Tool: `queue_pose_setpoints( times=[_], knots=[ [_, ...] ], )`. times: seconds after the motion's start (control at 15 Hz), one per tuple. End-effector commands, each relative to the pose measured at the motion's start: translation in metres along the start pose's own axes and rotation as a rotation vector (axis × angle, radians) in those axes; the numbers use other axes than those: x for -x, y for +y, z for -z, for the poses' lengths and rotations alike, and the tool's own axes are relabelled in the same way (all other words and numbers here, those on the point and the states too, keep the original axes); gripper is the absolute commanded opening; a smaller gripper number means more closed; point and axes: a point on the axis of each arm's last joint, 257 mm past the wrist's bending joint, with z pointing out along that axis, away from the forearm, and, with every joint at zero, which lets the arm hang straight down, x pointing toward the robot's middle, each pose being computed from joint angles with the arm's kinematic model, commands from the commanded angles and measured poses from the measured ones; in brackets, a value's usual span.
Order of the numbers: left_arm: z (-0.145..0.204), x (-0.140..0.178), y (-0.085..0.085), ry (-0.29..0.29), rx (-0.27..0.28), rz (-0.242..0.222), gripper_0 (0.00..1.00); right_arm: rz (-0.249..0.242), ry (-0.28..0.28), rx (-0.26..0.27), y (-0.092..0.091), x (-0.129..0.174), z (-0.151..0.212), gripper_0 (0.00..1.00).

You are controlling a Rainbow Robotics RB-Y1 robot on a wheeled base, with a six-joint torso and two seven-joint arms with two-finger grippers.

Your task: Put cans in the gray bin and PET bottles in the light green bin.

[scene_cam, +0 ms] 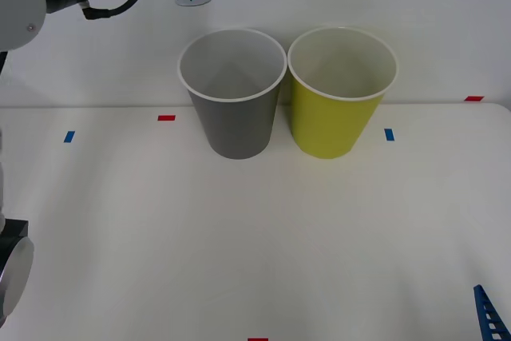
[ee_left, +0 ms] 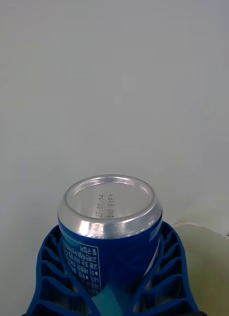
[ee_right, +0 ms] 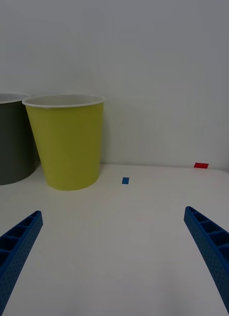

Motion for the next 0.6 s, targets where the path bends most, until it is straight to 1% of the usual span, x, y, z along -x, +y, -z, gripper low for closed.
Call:
queue_pose_setpoints(
  times=[0.07, 0.13, 0.2, 0.4, 0.6],
  knots=[
    [-0.017, -0.009, -0.005, -0.020, 0.029, -0.064, 0.00, 0.000, 0.000, 0.000, 0.000, 0.000, 0.000, 1.00],
    [-0.024, -0.013, -0.007, -0.031, 0.043, -0.093, 0.00, 0.000, 0.000, 0.000, 0.000, 0.000, 0.000, 1.00],
    [-0.030, -0.018, -0.008, -0.031, 0.043, -0.091, 0.00, 0.000, 0.000, 0.000, 0.000, 0.000, 0.000, 1.00],
    [-0.043, -0.031, -0.012, -0.039, 0.023, -0.066, 0.00, 0.000, 0.000, 0.000, 0.000, 0.000, 0.000, 1.00],
    [-0.046, -0.033, -0.020, -0.042, 0.007, -0.045, 0.00, 0.000, 0.000, 0.000, 0.000, 0.000, 0.000, 1.00]
  ],
)
